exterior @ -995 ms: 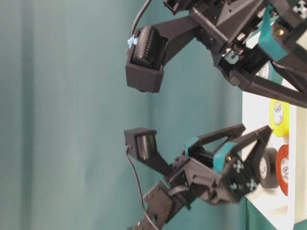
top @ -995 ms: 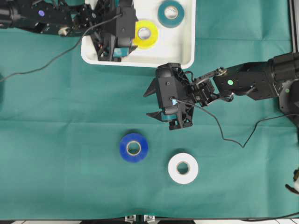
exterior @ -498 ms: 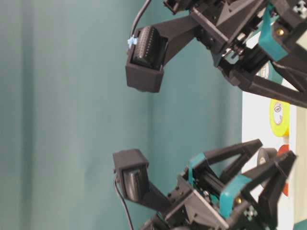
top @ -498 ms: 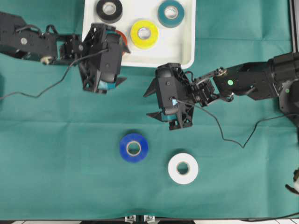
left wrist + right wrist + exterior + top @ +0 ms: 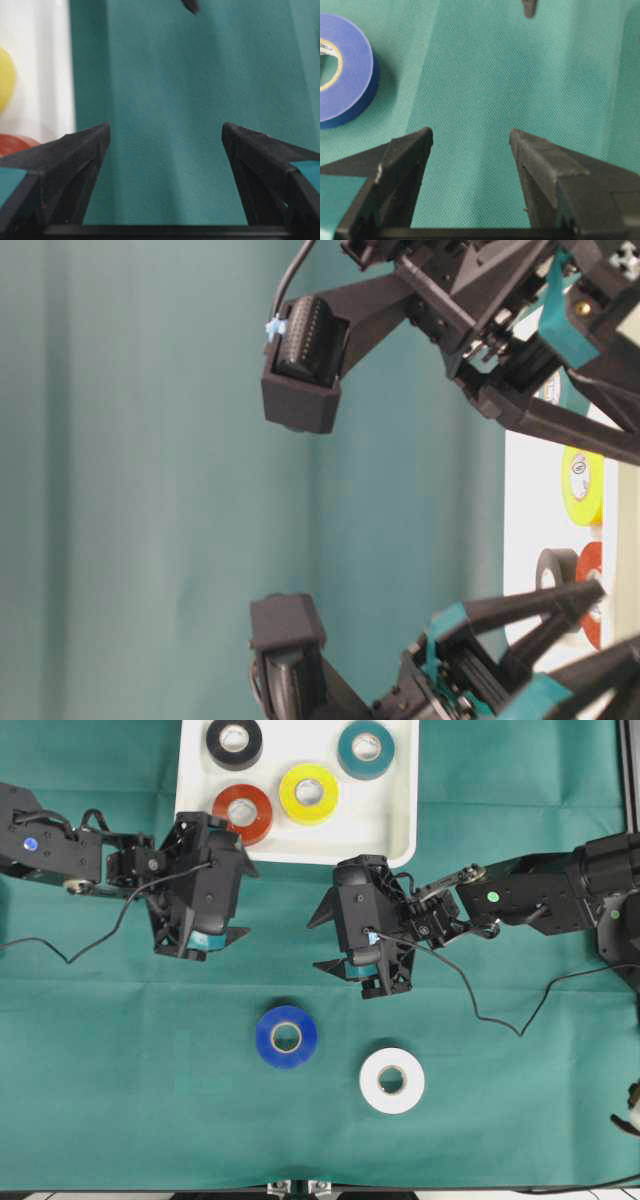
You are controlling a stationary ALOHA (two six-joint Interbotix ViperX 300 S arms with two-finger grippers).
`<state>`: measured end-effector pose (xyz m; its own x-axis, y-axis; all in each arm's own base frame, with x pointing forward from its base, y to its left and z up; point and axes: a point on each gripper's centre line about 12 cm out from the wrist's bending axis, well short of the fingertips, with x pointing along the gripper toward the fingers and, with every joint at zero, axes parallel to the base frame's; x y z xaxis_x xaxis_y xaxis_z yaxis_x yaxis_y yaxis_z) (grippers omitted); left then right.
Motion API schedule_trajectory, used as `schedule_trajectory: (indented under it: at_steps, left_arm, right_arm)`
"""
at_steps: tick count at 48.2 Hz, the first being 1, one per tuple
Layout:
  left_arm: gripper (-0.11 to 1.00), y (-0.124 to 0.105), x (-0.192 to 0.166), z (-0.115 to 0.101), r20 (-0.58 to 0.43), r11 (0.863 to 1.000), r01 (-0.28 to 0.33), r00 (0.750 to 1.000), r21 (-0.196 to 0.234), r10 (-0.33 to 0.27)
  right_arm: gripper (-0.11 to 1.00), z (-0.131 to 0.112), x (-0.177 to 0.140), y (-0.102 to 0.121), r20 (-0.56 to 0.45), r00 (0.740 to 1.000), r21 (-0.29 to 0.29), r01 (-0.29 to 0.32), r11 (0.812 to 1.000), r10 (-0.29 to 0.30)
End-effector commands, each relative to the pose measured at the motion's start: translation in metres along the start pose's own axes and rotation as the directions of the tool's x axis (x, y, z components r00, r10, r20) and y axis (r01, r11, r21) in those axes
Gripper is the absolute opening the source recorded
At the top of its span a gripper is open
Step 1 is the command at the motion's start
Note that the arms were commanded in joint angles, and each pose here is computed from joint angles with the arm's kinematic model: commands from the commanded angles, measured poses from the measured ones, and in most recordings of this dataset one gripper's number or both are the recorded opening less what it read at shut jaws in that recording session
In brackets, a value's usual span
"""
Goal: Put the tape alternately from left to right into the white case.
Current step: 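Open the left gripper and withdraw it left from the tray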
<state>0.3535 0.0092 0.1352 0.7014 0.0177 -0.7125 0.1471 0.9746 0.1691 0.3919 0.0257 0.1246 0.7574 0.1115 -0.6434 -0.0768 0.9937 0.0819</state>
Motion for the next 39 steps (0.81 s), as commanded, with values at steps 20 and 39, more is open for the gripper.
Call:
schedule_trajectory:
  at_steps: [20,39]
  left_arm:
    - [0.6,-0.0081,-0.0122,-0.0045,0.014,0.998,0.012,1.0,-0.055,-0.011]
    - [0.6,-0.0079,-0.0126,-0.0035,0.017,0.998,0.011,1.0,-0.055,-0.01]
  right_arm:
    - [0.7,0.0178,-0.0075,0.0028,0.054,0.999,0.0,-0.007,1.0,0.007]
    - [0.7,0.017,-0.007,0.0124,0.051,0.998,-0.014,-0.025,1.0,0.025]
